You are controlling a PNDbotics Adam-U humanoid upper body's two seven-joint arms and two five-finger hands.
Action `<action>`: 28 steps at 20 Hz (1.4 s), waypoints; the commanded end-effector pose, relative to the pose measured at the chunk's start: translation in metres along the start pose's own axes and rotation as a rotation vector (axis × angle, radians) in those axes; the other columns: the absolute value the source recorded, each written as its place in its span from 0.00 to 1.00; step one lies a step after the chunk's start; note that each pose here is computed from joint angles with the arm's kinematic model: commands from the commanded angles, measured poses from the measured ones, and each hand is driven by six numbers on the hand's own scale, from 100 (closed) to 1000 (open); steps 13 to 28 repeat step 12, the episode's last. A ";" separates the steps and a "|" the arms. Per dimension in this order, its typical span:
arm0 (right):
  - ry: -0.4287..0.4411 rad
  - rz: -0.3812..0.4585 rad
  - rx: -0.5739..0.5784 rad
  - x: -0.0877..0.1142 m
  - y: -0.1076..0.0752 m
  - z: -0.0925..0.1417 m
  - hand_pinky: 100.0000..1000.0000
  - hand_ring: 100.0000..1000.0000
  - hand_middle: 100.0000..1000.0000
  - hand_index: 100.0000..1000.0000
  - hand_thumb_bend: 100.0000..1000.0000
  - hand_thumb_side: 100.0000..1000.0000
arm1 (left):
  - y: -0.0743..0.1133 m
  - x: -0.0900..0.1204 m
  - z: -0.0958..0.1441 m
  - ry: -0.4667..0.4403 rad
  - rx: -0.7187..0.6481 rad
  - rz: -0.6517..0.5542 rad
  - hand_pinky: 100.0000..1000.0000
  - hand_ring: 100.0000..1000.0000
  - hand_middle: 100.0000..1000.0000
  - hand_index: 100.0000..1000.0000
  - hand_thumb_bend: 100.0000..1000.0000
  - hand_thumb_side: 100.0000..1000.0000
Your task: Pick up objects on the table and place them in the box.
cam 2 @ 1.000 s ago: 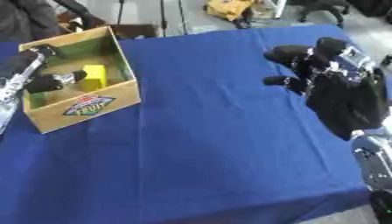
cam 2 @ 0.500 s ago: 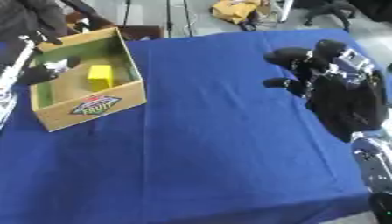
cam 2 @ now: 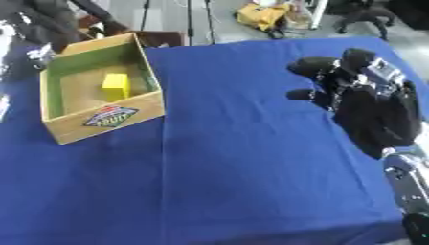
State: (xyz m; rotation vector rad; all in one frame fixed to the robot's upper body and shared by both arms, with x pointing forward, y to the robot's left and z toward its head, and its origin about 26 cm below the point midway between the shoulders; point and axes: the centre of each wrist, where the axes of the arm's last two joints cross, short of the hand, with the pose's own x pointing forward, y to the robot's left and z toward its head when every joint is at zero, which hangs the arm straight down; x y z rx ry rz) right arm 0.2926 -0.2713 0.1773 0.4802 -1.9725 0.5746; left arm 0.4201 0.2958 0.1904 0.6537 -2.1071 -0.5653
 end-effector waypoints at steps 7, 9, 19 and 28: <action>-0.012 0.022 -0.022 0.006 -0.004 0.002 0.80 1.00 0.79 0.81 0.00 1.00 | 0.031 0.041 0.036 -0.092 0.091 0.300 0.60 1.00 0.67 0.67 0.47 0.88; -0.012 0.023 -0.027 0.006 -0.005 0.003 0.80 1.00 0.79 0.81 0.00 1.00 | 0.031 0.043 0.051 -0.090 0.102 0.367 0.58 1.00 0.66 0.67 0.44 0.90; -0.009 0.023 -0.035 0.005 -0.006 0.005 0.80 1.00 0.79 0.81 0.00 1.00 | 0.028 0.039 0.074 -0.060 0.126 0.446 0.56 0.99 0.65 0.66 0.37 0.92; -0.009 0.023 -0.035 0.005 -0.006 0.005 0.80 1.00 0.79 0.81 0.00 1.00 | 0.028 0.039 0.074 -0.060 0.126 0.446 0.56 0.99 0.65 0.66 0.37 0.92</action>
